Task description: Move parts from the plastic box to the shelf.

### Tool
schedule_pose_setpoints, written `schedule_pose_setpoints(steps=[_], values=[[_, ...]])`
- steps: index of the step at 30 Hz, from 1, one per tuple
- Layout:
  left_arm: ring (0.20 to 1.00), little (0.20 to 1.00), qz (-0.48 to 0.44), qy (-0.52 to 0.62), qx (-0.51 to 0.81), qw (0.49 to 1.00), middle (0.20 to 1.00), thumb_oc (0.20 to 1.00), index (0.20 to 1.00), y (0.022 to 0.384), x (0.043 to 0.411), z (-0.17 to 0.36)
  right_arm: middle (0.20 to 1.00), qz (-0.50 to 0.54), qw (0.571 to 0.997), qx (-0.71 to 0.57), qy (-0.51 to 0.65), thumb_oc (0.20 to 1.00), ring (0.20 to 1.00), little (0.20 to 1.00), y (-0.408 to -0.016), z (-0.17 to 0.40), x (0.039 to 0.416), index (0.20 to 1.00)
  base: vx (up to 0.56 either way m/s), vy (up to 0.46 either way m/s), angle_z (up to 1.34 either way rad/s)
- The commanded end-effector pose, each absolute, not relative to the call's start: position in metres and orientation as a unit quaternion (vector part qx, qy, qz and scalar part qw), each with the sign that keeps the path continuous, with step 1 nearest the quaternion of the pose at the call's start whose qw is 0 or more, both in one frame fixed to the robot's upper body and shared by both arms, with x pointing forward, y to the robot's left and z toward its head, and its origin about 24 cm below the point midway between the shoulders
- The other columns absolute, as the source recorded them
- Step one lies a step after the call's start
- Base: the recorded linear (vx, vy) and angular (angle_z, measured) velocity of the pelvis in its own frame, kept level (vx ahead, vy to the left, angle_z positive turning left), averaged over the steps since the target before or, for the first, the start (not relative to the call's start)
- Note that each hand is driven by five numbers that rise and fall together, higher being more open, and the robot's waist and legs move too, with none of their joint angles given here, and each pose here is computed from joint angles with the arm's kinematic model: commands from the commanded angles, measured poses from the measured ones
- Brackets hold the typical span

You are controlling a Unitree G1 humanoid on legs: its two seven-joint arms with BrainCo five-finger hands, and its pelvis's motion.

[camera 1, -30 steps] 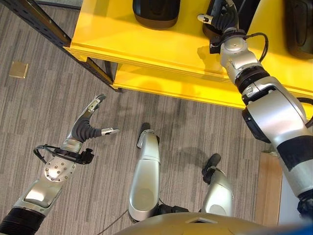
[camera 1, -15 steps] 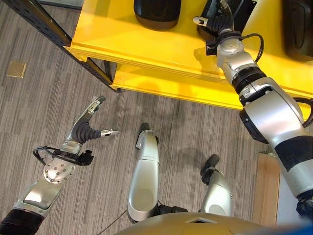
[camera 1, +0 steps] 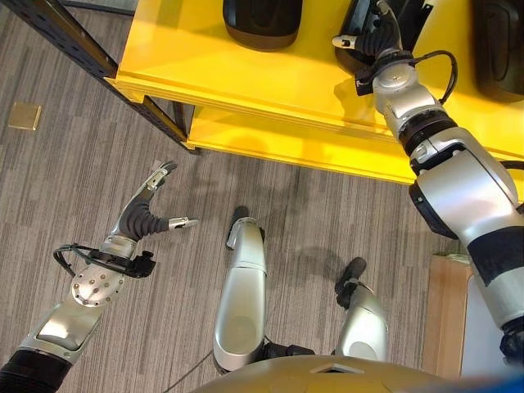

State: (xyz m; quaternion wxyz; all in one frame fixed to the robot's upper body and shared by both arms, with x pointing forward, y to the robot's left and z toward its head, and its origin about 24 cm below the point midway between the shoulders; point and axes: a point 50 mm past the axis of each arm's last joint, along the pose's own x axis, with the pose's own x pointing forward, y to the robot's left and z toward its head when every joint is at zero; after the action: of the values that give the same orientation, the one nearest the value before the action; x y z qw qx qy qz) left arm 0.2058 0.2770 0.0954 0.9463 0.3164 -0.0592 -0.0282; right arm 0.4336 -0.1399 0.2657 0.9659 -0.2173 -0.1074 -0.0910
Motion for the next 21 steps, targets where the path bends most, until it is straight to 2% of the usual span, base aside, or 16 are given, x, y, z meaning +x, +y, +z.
schedule_pose_setpoints(steps=[1,21], values=[[1.0,1.0,-0.067,-0.107,0.313,0.941,1.0,1.0,1.0,0.263,0.206,0.11,1.0,-0.137,0.96,-0.219,-0.113,1.0,1.0,1.0,-0.171,0.274,0.431,1.0,0.0,0.0,0.0],[1.0,1.0,-0.065,-0.093,0.308,0.945,1.0,1.0,1.0,0.266,0.207,0.105,1.0,-0.14,0.96,-0.2,-0.135,1.0,1.0,1.0,-0.174,0.284,0.43,1.0,0.0,0.0,0.0]])
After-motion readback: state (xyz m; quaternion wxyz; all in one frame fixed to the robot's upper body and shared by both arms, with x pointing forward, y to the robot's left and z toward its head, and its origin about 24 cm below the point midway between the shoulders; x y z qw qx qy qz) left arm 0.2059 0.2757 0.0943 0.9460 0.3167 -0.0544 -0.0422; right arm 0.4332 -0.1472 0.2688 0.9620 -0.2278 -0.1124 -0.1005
